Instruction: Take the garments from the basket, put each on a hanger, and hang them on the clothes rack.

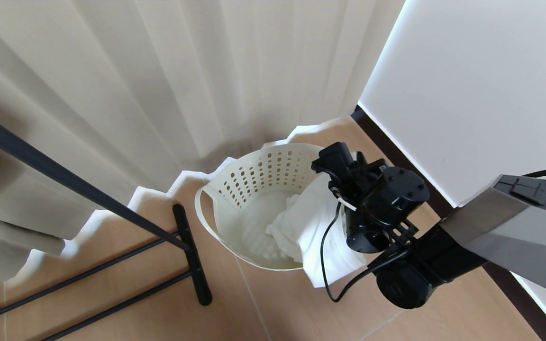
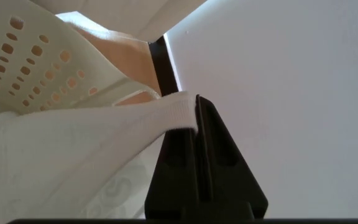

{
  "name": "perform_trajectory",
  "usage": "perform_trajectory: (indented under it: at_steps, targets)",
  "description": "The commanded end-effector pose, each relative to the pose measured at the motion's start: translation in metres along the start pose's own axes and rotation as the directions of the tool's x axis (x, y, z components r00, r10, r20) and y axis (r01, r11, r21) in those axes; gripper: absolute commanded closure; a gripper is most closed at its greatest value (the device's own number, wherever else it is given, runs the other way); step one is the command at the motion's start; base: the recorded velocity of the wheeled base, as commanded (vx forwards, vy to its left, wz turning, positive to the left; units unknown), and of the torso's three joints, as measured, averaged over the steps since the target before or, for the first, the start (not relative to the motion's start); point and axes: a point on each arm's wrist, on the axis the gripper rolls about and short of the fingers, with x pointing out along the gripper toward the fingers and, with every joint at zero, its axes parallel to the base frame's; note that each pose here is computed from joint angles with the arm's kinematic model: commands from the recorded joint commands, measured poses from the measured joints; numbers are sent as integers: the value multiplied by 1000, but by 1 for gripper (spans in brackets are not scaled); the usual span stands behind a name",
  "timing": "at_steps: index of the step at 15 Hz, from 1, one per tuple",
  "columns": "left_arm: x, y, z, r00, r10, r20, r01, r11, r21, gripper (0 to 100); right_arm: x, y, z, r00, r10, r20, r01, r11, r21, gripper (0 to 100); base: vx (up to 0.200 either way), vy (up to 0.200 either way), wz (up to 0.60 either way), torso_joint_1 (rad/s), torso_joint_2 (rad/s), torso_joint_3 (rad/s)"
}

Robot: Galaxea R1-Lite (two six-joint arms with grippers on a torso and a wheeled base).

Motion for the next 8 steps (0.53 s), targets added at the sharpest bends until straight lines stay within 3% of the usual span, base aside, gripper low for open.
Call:
perform_trajectory:
  at_steps: [1, 3, 8]
  targets:
    - [0, 0, 0, 1000, 0, -1, 0, 1000, 0, 0, -9, -20, 19, 999, -14, 36, 12, 998, 60, 100, 0, 0, 0, 0, 0, 0]
    - [0, 0, 0, 1000, 0, -1, 0, 1000, 0, 0, -19, -43, 42, 997, -30, 75, 20, 991, 130, 100, 0, 0, 0, 0, 0, 0]
    - [0, 0, 0, 1000, 0, -1, 0, 1000, 0, 0, -16, -76, 61, 1000, 11, 26, -14, 993, 116, 100, 0, 0, 0, 0, 0, 0]
